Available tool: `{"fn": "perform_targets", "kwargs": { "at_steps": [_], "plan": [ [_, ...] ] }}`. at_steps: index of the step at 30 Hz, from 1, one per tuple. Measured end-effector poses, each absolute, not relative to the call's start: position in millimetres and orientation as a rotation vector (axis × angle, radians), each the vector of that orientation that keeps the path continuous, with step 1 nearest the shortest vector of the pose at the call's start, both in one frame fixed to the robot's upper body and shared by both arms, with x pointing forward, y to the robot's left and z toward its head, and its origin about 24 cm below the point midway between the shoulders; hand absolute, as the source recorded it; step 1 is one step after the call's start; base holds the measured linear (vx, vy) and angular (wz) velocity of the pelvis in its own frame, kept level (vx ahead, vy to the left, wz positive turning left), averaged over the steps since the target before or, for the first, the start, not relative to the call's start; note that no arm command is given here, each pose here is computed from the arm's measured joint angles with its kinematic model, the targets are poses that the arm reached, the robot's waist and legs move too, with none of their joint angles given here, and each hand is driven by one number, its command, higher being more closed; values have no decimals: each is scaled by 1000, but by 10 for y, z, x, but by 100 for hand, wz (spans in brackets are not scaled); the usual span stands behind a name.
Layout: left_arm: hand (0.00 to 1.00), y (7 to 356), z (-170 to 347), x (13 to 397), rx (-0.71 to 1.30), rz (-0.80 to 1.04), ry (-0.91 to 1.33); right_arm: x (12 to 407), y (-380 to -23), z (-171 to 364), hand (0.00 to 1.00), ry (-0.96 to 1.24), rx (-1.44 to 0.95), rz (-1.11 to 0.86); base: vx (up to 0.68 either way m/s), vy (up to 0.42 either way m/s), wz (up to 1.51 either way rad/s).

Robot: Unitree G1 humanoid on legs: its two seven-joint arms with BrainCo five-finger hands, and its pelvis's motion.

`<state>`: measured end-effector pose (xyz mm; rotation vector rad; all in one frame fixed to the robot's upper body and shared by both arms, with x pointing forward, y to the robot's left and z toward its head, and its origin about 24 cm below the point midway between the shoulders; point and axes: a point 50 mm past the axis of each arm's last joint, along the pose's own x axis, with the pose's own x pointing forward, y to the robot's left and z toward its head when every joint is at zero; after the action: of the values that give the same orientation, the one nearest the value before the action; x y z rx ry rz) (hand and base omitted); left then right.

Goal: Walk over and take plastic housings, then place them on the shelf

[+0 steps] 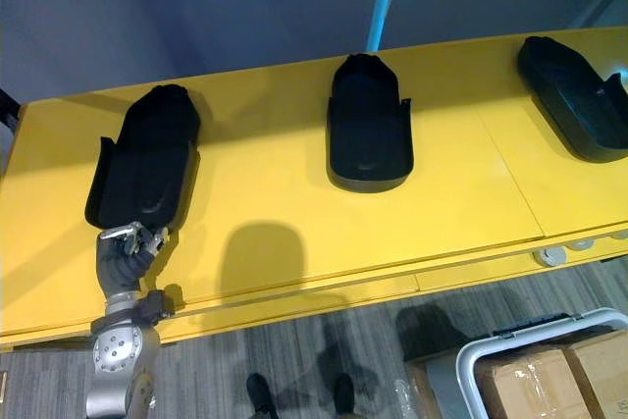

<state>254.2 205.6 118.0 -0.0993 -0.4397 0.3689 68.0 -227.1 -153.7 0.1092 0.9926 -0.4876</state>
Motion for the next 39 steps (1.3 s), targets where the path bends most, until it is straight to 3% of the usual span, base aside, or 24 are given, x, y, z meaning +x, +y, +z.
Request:
{"fn": "perform_targets", "kwargs": {
  "at_steps": [8,9,14,24,29,35,39],
  "plan": [
    [100,2069,1210,2601,-93,374,-449,785,-2264,-1522,0,966,126,-487,-2,-4,-4],
    [0,2072,1216,2623,-94,380,-451,819,-2262,-1515,0,958,127,-484,-10,2,-8],
    [0,2024,1237,2652,-100,362,-457,826,-2263,-1515,0,956,135,-491,1,1,0],
    [0,1630,1051,2170,-235,256,-395,826,-2255,-1521,0,960,144,-501,0,-6,-17],
    [0,1324,1015,2117,-336,157,-361,1226,-2245,-1347,0,832,56,-384,-112,174,-186],
    [0,1012,1123,2254,-323,6,-398,663,-2177,-1426,0,900,194,-524,-149,307,-103],
    [0,966,1228,2350,-316,-19,-441,619,-2181,-1422,0,901,212,-552,-141,261,-184]
  ]
}}
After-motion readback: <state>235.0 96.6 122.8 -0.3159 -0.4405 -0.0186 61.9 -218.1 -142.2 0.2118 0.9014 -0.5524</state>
